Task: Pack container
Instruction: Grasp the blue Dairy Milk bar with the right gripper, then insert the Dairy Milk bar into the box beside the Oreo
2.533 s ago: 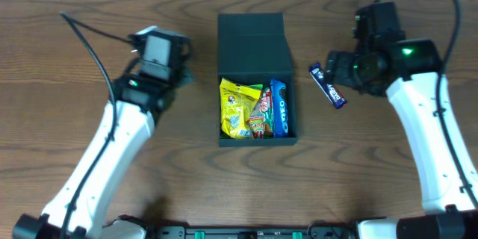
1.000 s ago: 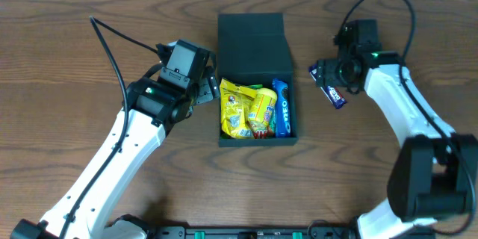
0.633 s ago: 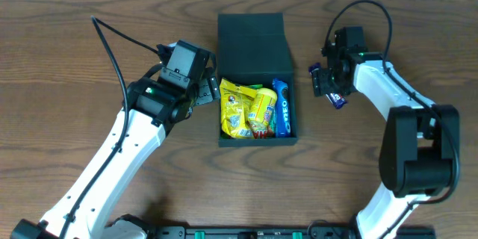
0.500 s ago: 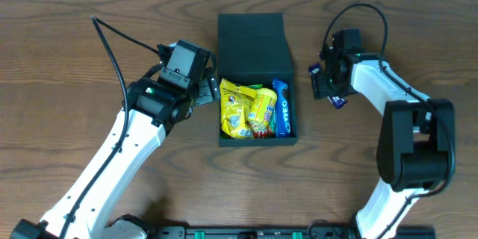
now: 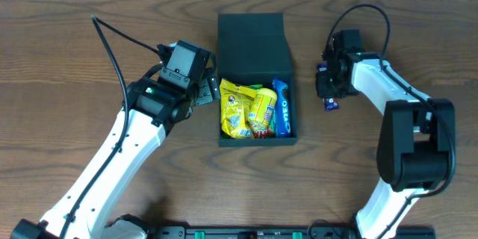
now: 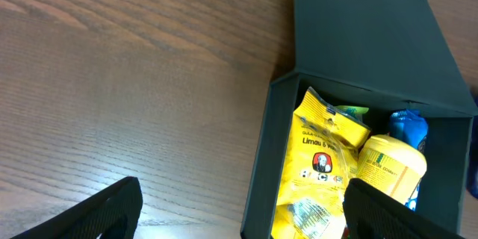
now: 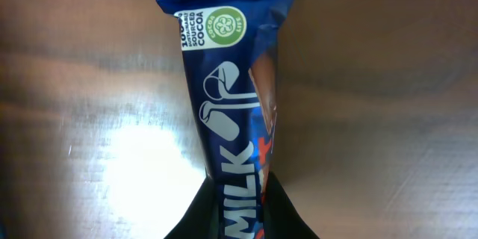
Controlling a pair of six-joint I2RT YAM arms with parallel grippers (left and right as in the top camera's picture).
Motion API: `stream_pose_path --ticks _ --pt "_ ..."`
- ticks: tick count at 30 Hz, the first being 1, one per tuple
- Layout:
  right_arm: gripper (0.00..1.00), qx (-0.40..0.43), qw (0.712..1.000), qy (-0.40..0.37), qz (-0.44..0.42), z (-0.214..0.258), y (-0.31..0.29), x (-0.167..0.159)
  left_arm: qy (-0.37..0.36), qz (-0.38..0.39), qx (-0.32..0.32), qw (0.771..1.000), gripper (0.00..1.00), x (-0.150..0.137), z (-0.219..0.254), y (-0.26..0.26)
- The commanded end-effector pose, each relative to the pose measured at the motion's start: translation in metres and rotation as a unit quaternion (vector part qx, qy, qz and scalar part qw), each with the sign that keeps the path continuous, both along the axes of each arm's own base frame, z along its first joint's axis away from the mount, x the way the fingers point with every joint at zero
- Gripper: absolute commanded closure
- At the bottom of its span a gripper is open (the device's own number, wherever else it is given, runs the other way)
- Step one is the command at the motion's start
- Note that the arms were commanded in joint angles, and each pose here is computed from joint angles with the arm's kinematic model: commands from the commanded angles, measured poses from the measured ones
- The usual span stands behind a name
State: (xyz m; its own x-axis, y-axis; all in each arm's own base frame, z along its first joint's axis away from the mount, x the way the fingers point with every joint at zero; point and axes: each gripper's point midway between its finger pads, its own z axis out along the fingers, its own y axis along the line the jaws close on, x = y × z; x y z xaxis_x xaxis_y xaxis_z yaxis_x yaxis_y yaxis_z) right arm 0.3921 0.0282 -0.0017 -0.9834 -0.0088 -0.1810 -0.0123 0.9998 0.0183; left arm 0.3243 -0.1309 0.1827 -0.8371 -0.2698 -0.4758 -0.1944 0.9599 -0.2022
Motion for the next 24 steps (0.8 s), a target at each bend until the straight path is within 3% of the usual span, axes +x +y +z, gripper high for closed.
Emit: stream_pose_path --ticks 1,6,14,23,24 --pt "0.99 0.038 0.999 0.021 -0.015 0.009 0.012 -0.007 -0.010 0.001 0.002 1.000 0.13 0.004 0.007 0.001" --pt "0.99 0.113 0.992 0.031 -0.048 0.069 0.044 -0.014 -0.011 0.002 0.002 1.000 0.12 0.004 0.007 0.001" --pt "0.99 0.147 0.987 -0.021 -0.054 0.155 0.097 -0.047 0.004 0.002 0.009 1.000 0.11 0.007 -0.005 0.000" --pt "0.98 0.105 0.993 0.030 -0.045 0.118 0.133 -0.068 0.005 0.001 0.009 1.000 0.12 0.007 -0.005 0.000" --pt "0.88 0.103 0.993 0.034 -0.046 0.115 0.134 -0.068 0.005 0.001 0.009 1.000 0.12 0.007 -0.005 0.000"
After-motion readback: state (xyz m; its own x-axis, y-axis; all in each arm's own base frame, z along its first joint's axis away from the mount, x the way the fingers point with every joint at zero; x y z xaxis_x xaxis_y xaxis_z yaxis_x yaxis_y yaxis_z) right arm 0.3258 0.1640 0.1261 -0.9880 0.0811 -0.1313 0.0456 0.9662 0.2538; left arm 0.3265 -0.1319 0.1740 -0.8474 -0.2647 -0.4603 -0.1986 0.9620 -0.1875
